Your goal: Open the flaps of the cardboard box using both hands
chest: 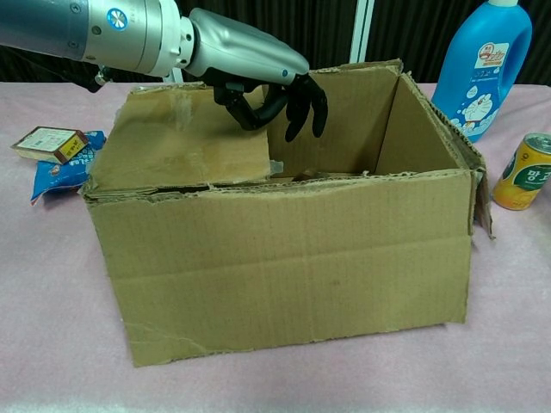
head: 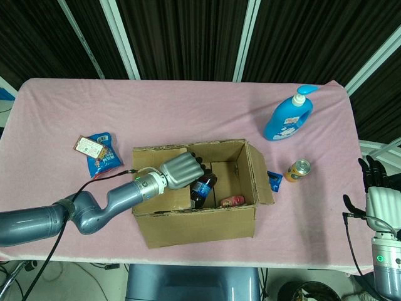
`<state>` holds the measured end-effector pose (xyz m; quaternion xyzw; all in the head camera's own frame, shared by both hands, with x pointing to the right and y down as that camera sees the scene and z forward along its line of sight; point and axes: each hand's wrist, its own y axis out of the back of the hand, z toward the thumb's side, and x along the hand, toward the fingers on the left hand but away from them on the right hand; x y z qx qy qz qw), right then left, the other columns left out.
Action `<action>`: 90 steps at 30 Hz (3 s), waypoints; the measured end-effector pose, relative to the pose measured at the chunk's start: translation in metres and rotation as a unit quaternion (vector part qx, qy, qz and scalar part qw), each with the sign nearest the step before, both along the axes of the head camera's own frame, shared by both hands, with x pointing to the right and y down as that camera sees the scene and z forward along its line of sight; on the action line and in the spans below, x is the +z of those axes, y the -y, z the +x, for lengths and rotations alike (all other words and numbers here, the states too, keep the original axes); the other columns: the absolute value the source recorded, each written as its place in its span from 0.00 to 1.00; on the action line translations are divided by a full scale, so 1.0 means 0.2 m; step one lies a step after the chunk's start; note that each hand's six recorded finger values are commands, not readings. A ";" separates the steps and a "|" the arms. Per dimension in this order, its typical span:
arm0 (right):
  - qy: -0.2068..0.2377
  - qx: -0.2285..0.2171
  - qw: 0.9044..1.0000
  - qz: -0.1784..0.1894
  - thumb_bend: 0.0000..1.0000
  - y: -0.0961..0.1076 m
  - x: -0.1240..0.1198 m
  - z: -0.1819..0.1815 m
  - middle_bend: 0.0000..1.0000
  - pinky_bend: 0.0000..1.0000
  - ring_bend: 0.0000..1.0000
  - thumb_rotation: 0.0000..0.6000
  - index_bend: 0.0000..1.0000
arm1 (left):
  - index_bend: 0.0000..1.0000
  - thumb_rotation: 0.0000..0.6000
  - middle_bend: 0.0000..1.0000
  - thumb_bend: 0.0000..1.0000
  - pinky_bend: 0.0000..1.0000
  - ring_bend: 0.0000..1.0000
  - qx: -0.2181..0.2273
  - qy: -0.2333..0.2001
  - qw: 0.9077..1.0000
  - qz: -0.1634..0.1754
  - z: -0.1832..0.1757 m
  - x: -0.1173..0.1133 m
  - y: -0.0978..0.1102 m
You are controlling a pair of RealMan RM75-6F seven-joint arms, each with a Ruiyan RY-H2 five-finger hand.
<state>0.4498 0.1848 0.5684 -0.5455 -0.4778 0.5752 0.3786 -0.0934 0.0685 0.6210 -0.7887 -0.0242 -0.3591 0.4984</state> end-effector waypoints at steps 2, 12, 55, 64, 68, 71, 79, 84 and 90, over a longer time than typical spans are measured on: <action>0.001 0.000 1.000 0.000 0.36 0.00 0.00 0.00 0.00 0.24 0.00 1.00 0.00 | 0.40 1.00 0.56 1.00 0.44 0.40 0.000 0.000 1.000 0.002 0.01 0.00 0.00; 0.000 0.000 1.000 0.002 0.37 0.00 0.00 0.00 0.00 0.24 0.00 1.00 0.00 | 0.48 1.00 0.68 1.00 0.52 0.50 0.011 0.007 1.000 0.010 0.03 -0.04 0.02; 0.006 0.008 1.000 -0.002 0.38 -0.01 0.00 0.00 0.00 0.24 0.00 1.00 0.00 | 0.49 1.00 0.69 1.00 0.53 0.51 -0.062 0.033 0.997 0.035 -0.39 -0.63 0.16; 0.006 0.011 1.000 -0.004 0.38 -0.01 0.01 0.00 0.00 0.24 0.00 1.00 0.00 | 0.49 1.00 0.69 1.00 0.53 0.51 -0.093 0.037 0.994 0.037 -0.56 -0.70 0.13; 0.005 0.012 1.000 -0.004 0.38 -0.01 0.01 0.00 0.00 0.24 0.00 1.00 0.00 | 0.49 1.00 0.69 1.00 0.53 0.51 -0.108 0.034 0.993 0.038 -0.63 -0.73 0.12; 0.004 0.011 1.000 -0.004 0.38 -0.01 0.01 0.00 0.00 0.24 0.00 1.00 0.00 | 0.49 1.00 0.69 1.00 0.53 0.51 -0.117 0.034 0.992 0.038 -0.69 -0.74 0.10; 0.004 0.011 1.000 -0.005 0.38 -0.02 0.01 0.00 0.00 0.24 0.00 1.00 0.00 | 0.49 1.00 0.69 1.00 0.53 0.51 -0.140 0.047 0.989 0.029 -0.86 -0.75 0.04; 0.002 0.010 1.000 -0.007 0.38 -0.02 0.01 -0.01 0.00 0.24 0.00 1.00 0.00 | 0.49 1.00 0.69 1.00 0.53 0.51 -0.164 0.053 0.985 0.019 -0.98 -0.73 0.01; 0.001 0.009 1.000 -0.008 0.38 -0.03 0.02 -0.01 0.00 0.24 0.00 1.00 0.00 | 0.48 1.00 0.68 0.99 0.52 0.50 -0.192 0.071 0.979 0.007 -1.14 -0.68 -0.03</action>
